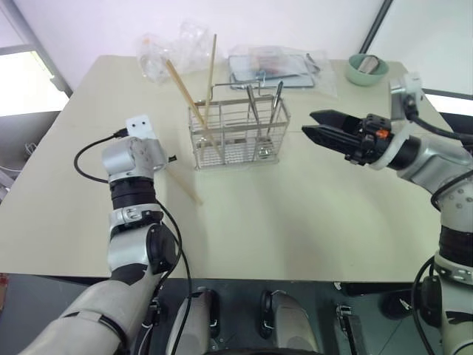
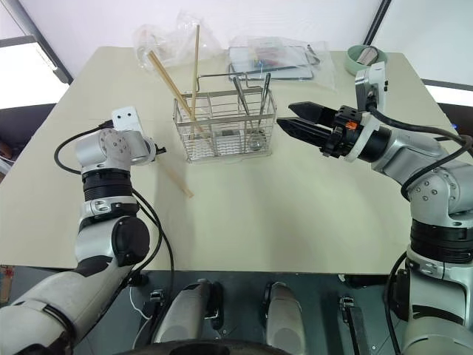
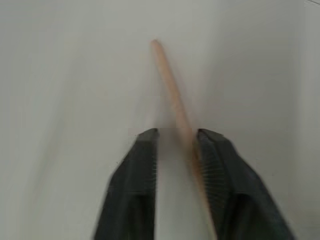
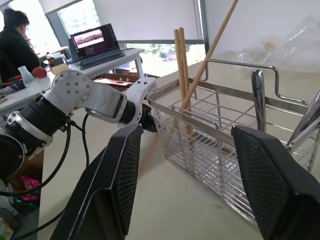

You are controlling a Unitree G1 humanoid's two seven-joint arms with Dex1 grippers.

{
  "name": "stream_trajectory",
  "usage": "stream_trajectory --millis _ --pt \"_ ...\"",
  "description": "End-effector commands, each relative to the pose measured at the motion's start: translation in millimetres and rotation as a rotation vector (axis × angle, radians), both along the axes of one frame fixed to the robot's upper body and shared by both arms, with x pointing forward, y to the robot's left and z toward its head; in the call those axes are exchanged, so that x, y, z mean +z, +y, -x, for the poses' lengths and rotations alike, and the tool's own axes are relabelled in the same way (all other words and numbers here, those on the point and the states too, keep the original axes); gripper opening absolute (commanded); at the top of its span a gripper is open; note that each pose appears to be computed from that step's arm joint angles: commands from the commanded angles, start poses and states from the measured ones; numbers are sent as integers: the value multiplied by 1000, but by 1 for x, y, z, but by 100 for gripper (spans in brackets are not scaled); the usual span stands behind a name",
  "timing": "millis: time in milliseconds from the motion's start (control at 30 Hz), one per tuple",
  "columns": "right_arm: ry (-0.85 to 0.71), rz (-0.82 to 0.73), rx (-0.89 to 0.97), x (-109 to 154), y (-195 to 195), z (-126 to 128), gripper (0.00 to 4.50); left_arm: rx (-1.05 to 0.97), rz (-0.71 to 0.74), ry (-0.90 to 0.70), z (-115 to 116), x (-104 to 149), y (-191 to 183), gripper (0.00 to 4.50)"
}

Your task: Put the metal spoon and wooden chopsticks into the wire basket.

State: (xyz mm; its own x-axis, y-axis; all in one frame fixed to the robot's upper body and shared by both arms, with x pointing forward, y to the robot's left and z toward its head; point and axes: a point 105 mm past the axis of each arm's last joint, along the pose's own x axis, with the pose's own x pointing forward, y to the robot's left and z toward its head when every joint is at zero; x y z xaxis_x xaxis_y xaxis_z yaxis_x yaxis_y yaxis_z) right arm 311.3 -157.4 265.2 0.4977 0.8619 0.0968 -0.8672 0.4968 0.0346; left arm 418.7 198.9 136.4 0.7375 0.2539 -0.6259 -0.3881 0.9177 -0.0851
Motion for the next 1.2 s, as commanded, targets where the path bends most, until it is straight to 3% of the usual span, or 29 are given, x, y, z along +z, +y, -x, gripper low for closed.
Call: stream_trajectory --millis 33,133,200,333,433,500,600,700,800,1200 --pt "-60 -27 4 14 -2 5 291 -6 26 -2 -1 0 -4 2" --pt "-59 -31 5 14 -1 4 291 39 -69 -135 -8 22 13 2" --pt "-57 -32 6 14 0 4 291 67 -156 -293 -15 53 27 2" --pt "-52 -32 6 15 -1 4 291 134 -140 -670 -17 127 52 2" --pt "-46 -23 7 17 -2 4 291 30 -93 -1117 4 225 54 2" --pt "-43 -21 6 18 -2 3 291 -89 -62 -1296 21 264 42 2" --pt "-37 -18 5 18 -3 3 291 -325 -3 -1429 42 295 7 2" --pt "-30 -16 2 17 -3 3 291 -564 69 -1434 55 295 -34 2" --pt "-25 -25 -3 15 -3 3 291 -728 21 -1342 55 265 -67 2" --pt "-27 -49 -28 19 -4 8 291 -821 -32 -1207 35 188 -105 2"
